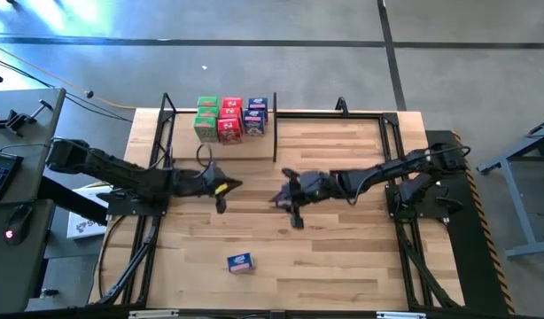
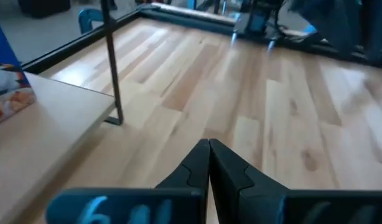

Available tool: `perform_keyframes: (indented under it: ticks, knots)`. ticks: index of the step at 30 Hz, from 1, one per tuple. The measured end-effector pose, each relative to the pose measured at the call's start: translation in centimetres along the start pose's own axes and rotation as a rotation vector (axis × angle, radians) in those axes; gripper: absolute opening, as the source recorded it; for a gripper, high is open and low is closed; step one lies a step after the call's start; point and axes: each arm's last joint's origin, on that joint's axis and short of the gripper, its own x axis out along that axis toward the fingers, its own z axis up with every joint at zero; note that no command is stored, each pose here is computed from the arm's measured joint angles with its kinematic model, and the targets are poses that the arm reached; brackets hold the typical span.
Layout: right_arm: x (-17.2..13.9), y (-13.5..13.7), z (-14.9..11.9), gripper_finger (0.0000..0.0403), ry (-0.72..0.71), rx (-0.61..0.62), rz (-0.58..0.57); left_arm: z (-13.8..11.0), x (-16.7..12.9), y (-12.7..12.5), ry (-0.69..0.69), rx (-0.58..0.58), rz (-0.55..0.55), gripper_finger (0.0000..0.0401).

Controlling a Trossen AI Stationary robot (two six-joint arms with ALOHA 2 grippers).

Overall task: Stack cereal on shelf
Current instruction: Put the blue cereal box on the shelf aligned with the blue cereal box

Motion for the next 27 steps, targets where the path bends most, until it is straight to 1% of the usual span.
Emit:
perform_keyframes:
  ticks: [2, 5, 10, 12, 14, 16, 21, 27]
  knots:
    - [0.9, 1.6, -0.5, 0.0092, -0.005, 0.003, 0.041, -0.9, -0.4, -0.5, -0.025, 0.001, -0.007, 0.0000]
    - [2.1, 4.1, -0.7, 0.0141, 0.003, 0.016, 0.093, -1.9, -0.9, -0.8, -0.025, 0.020, 0.018, 0.0000]
    - [3.7, 8.6, -0.1, 0.0232, -0.013, -0.002, 0.103, -2.9, -1.3, -1.0, -0.020, 0.064, 0.041, 0.0000]
    - [4.6, 10.1, -0.1, 0.0260, -0.005, -0.003, 0.099, -3.0, -1.4, -1.0, -0.027, 0.064, 0.046, 0.0000]
    - [5.3, 11.2, 0.1, 0.0280, 0.003, 0.008, 0.110, -3.0, -1.4, -1.0, -0.030, 0.071, 0.053, 0.0000]
    - [6.1, 11.8, 0.7, 0.0290, 0.010, 0.020, 0.113, -3.0, -1.5, -1.0, -0.028, 0.088, 0.053, 0.0000]
    - [8.4, 12.6, 1.4, 0.0294, 0.095, 0.002, 0.101, -3.0, -1.4, -1.0, -0.026, 0.114, 0.058, 0.0000]
    - [10.6, 12.0, 2.1, 0.0294, 0.155, -0.034, 0.102, -3.1, -1.4, -1.0, -0.025, 0.121, 0.067, 0.0000]
